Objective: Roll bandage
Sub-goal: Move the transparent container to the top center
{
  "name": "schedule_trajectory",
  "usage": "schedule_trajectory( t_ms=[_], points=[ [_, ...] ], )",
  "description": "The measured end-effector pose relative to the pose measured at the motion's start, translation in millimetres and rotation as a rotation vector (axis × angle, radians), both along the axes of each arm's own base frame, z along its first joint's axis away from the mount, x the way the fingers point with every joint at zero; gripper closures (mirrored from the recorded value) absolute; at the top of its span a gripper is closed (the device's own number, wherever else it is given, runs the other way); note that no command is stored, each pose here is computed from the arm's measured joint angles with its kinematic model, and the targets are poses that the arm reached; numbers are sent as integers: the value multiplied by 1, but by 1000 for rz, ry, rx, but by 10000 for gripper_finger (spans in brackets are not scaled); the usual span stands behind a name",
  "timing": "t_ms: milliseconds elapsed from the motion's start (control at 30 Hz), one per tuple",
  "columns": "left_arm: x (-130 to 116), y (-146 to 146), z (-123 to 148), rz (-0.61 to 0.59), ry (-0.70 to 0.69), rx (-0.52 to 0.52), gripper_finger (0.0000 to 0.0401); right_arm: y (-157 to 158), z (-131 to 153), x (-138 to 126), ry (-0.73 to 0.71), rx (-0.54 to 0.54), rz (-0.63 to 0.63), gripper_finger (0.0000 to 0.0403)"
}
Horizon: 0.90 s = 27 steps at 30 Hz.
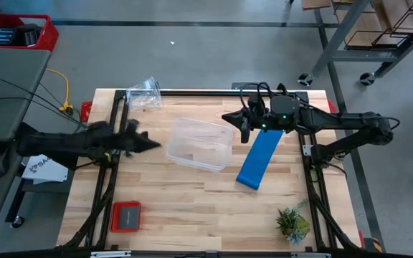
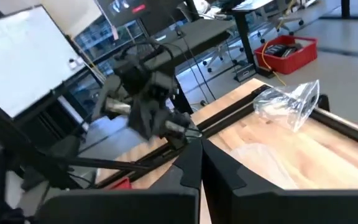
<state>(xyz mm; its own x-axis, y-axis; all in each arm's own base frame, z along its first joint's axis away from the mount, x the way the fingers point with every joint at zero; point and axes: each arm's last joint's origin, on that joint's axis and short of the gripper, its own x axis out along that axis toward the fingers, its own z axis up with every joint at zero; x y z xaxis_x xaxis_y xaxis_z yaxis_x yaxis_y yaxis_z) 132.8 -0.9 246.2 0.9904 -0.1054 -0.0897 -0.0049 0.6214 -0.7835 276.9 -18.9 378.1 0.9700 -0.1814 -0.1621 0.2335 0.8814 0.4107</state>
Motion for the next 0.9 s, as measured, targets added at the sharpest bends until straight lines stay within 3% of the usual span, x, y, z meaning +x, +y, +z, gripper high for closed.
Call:
schedule_trajectory(
  t_ms=[67, 200, 333, 433, 633, 900],
  points=[
    [13, -2, 12, -83, 156, 83, 400, -4, 1, -2, 2, -12, -12, 402],
    [34, -15, 35, -325, 332, 210, 400, -15, 4, -13, 24, -11, -57, 402],
    [49, -28, 30, -349, 562, 278, 401, -24, 6, -31, 80, 7, -105, 402],
    [72, -33, 6, -262, 683, 197, 401, -30, 6, -44, 118, 53, -172, 402],
    [120, -45, -20, -71, 661, -90, 401, -37, 6, -64, 175, 74, -256, 402],
    [146, -60, -50, 212, 649, -289, 401, -42, 4, -73, 217, 72, -293, 402]
  ],
)
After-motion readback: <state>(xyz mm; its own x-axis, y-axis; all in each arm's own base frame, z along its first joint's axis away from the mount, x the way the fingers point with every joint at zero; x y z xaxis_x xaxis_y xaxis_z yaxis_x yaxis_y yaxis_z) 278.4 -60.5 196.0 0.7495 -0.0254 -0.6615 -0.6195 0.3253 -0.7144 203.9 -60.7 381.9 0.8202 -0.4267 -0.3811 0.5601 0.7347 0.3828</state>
